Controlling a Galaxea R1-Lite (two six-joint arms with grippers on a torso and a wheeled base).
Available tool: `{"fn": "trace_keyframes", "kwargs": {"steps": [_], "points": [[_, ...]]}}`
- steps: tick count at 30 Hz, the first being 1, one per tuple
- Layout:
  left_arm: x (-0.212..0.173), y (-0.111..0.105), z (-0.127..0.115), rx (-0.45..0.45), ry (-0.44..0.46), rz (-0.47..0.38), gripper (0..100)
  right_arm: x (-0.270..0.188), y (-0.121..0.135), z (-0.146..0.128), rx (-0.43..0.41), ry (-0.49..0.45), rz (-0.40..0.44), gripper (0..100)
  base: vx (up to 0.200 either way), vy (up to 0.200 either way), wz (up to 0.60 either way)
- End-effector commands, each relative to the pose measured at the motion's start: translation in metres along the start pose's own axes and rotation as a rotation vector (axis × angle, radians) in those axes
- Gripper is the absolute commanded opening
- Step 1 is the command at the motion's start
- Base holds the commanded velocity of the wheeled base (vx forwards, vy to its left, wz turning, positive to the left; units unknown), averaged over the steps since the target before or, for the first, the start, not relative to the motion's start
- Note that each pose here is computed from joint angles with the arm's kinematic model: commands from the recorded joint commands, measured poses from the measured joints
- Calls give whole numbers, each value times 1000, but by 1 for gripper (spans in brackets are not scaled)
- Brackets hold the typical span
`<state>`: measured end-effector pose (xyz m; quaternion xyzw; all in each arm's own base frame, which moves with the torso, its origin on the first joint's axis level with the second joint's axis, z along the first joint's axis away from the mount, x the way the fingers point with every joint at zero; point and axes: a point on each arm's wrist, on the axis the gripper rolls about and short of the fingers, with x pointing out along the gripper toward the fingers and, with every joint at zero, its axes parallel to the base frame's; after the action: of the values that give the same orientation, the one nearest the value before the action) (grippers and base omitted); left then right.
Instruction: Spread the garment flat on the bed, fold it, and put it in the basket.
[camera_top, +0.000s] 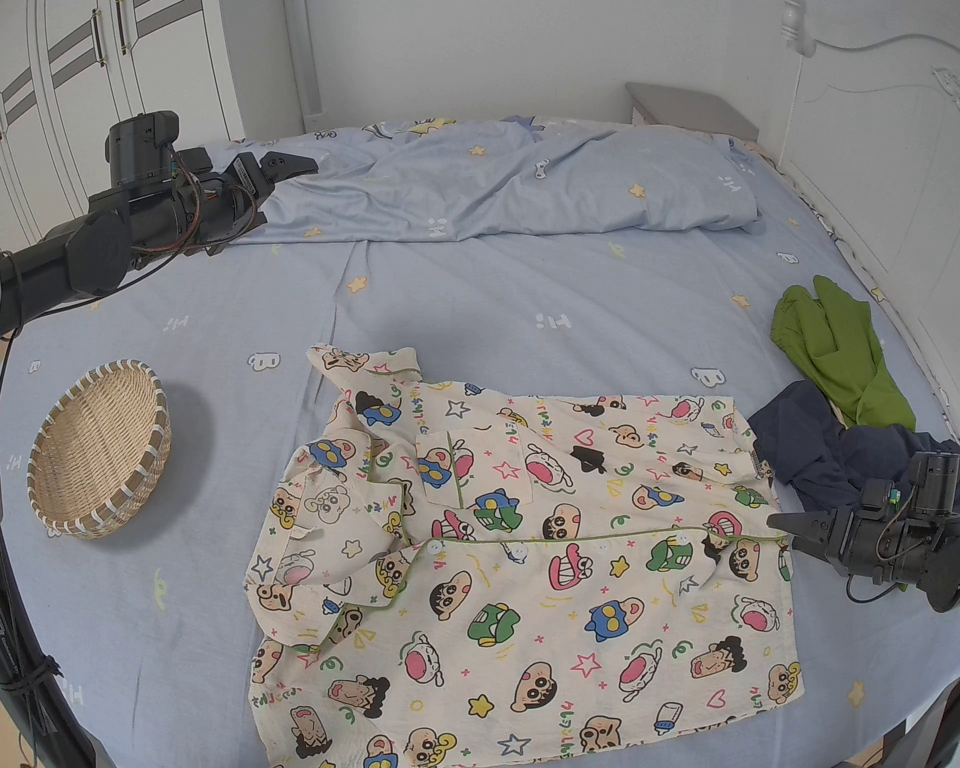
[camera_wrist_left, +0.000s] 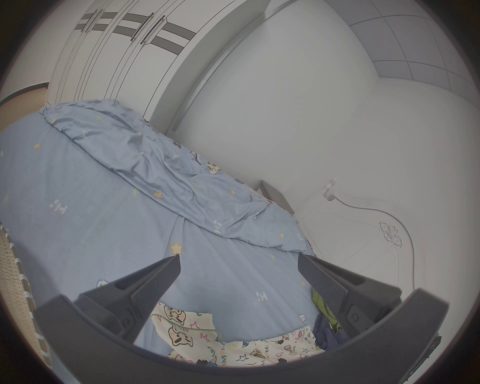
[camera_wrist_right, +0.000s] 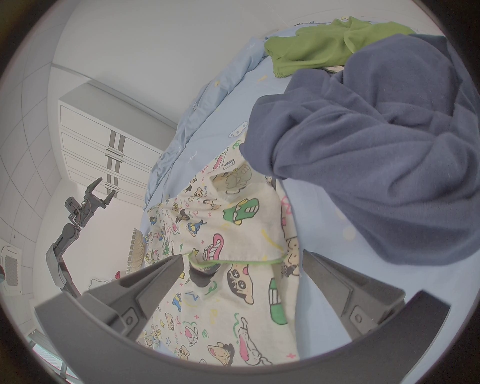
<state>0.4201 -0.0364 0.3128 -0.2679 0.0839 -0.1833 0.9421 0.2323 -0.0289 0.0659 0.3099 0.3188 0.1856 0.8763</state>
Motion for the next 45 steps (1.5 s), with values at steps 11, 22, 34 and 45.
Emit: {"fn": "trace_keyframes", "kwargs": {"steps": [11, 22, 34, 45], "points": [[-76, 6, -14, -174, 232, -77, 100, -33, 0, -50, 61, 63, -46, 100, 0, 0, 0], [-180, 50, -158, -446, 625, 116, 100, -62, 7, -77, 148, 124, -103, 100, 0, 0, 0], [-262, 36, -238, -397, 811, 51, 100, -65, 8, -84, 107, 171, -116, 100, 0, 0, 0], [-295, 14, -248, -246, 779, -99, 100, -66, 8, -84, 101, 165, -118, 100, 0, 0, 0]]}}
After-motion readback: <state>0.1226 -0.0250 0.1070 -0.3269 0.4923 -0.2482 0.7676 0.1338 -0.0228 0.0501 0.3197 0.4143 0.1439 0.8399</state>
